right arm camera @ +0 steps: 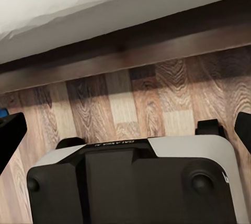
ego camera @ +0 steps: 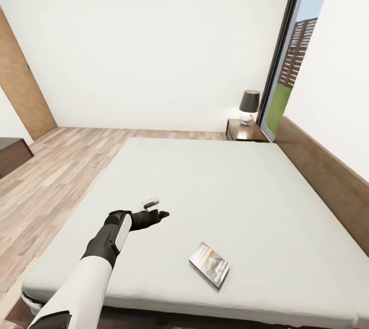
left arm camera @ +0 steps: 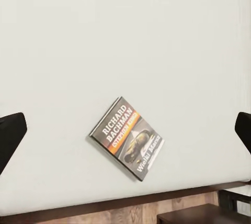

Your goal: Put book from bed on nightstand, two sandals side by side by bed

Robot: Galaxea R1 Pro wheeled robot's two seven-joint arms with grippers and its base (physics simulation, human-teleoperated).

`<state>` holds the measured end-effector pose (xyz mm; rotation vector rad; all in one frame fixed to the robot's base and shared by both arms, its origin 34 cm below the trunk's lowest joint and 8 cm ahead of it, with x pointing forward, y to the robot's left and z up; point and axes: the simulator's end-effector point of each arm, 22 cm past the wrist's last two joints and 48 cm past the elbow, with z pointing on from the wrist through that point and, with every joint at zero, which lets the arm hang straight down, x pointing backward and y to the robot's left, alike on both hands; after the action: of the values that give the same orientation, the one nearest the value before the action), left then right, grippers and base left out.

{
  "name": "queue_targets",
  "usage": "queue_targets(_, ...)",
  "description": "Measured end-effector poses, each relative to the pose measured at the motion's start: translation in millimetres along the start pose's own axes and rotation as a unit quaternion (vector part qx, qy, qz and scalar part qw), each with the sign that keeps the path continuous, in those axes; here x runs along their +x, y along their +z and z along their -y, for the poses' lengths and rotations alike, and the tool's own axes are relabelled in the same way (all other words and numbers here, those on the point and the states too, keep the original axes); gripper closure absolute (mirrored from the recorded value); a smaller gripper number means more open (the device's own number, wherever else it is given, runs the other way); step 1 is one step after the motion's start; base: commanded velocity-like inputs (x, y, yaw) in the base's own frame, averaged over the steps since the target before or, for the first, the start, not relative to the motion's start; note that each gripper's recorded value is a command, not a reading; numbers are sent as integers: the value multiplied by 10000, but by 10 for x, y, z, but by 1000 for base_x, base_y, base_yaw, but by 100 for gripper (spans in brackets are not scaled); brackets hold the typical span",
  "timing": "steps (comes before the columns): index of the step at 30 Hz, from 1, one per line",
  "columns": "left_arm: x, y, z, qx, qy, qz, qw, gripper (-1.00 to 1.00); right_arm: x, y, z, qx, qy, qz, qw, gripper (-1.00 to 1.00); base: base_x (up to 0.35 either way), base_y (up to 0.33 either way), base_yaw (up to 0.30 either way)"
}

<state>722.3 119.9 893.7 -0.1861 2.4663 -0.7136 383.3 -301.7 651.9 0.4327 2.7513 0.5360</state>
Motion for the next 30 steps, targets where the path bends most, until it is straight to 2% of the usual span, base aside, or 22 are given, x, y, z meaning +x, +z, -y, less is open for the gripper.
queue_targets(12,72,69,-57,-25,-40,-80,10000,-100,66,20,39,35,38,-75,10000,-100,0,0,28)
queue_targets(30,184,168,-139,-49,-103,-203,9997,-100,176,46,96,84,76,-208,9997,-100,0,0,-135)
